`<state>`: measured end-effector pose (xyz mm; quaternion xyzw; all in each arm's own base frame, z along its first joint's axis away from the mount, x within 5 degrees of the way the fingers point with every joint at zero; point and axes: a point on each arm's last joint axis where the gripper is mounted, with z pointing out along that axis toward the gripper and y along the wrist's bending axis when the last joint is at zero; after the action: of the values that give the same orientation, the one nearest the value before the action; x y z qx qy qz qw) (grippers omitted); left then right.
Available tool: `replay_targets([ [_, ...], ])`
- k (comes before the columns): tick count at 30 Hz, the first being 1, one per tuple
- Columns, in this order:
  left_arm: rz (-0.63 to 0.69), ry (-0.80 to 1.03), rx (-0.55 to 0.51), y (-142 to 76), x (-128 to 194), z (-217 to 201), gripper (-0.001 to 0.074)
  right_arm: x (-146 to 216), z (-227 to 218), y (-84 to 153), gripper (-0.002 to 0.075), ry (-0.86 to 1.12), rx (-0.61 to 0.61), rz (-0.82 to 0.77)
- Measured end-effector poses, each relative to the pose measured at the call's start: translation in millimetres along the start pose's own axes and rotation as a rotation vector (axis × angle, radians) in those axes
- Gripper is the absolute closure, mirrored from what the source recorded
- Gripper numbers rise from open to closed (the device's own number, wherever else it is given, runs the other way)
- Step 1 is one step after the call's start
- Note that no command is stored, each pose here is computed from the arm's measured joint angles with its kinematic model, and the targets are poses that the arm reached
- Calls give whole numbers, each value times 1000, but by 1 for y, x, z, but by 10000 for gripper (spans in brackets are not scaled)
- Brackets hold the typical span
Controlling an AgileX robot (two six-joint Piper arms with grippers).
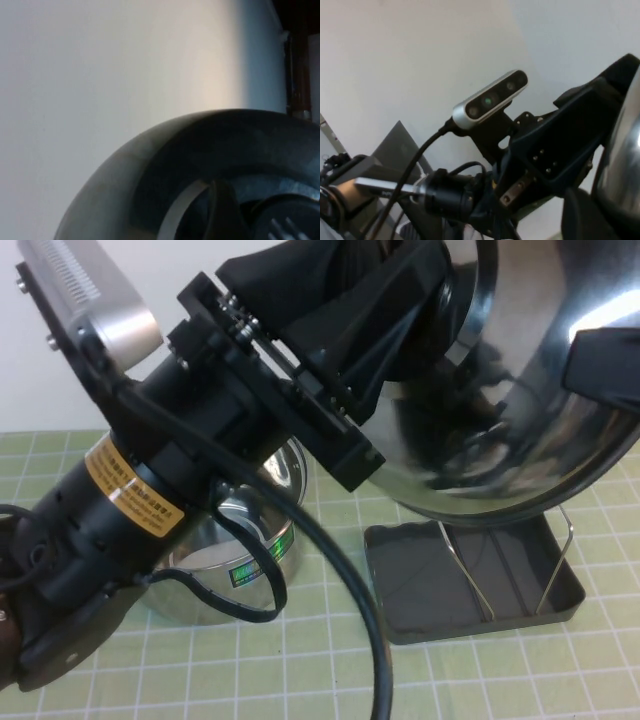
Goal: Put pot lid on rack
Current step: Hand over the pot lid, then place the pot lid on the pot rack
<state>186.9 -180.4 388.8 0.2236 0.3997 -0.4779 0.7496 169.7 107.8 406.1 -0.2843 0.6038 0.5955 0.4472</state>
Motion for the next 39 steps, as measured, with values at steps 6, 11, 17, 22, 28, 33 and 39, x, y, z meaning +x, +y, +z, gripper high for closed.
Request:
replay_targets([
  [6, -81, 95, -36, 3, 9, 0, 150, -1, 0, -9, 689, -9, 96, -34],
  [11, -67, 184, -99, 5, 9, -3, 84, -3, -1, -18, 690, -30, 175, -63],
  [17, 77, 355, -222, 6, -3, -16, 136, -7, -4, -31, 691, -64, 308, -141],
  [22, 154, 472, -302, 3, -19, -31, 481, -2, -2, -50, 691, -16, 370, -166],
  [28, 157, 592, -410, 2, -30, -49, 711, 25, 4, -99, 692, 175, 402, -102],
  [33, 128, 664, -473, 5, -27, -56, 732, 49, 6, -126, 692, 341, 396, -73],
  [39, 121, 696, -497, 6, -25, -59, 734, 64, 6, -144, 692, 423, 390, -72],
])
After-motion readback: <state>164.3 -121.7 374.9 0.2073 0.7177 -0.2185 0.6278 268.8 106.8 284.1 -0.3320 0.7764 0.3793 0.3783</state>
